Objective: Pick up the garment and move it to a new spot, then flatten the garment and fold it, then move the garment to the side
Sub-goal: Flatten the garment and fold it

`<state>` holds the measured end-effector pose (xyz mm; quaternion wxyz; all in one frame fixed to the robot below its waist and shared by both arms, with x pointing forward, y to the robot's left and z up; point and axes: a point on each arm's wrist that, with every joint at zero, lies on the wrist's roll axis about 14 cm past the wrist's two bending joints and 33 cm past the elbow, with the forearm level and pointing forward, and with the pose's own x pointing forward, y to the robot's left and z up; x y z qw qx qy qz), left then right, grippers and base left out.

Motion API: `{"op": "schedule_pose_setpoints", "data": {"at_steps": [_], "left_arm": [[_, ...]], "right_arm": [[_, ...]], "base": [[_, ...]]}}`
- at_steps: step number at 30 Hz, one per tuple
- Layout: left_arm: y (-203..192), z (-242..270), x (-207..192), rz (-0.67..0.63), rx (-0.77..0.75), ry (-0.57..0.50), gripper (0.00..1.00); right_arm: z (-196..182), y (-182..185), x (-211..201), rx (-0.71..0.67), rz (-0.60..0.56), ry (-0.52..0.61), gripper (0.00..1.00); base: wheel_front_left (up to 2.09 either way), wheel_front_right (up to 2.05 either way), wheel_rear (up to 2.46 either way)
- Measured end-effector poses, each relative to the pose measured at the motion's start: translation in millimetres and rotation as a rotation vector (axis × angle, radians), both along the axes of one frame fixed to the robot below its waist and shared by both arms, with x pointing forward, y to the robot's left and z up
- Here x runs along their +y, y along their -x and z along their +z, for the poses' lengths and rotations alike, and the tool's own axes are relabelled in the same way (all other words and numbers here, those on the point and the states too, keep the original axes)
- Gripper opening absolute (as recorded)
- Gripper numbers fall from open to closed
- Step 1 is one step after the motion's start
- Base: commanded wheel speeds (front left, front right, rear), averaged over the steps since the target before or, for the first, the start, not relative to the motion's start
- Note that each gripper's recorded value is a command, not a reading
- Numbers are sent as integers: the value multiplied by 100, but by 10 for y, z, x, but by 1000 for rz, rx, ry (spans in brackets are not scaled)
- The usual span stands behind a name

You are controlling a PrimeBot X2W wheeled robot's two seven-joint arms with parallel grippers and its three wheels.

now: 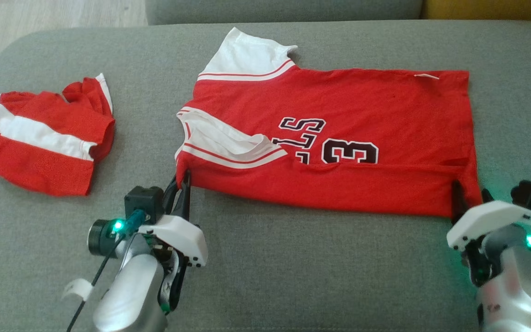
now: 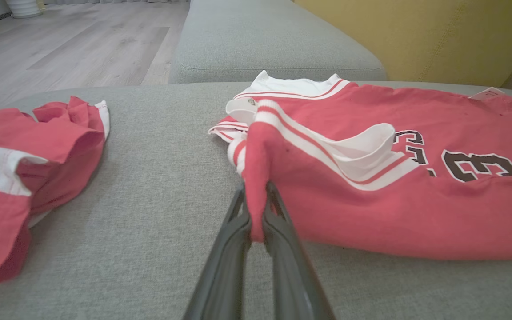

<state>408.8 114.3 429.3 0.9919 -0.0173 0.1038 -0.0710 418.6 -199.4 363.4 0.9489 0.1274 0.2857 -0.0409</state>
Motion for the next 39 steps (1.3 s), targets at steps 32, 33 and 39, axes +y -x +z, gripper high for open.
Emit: {"op": "schedule_pose_setpoints", "data": {"at_steps": [32, 33, 39], "left_arm": [[991, -239, 233, -38, 126, -62, 0], [1023, -237, 225, -40, 132, -59, 0], [1102, -221, 190, -58, 156, -56, 12]], "right_arm": [[206, 894, -141, 111, 74, -73, 0], [205, 938, -168, 119, 67, -78, 0], [272, 1047, -240, 113, 38, -93, 100]], "base": [[0, 0, 0], [0, 0, 0], [0, 0, 0]]}}
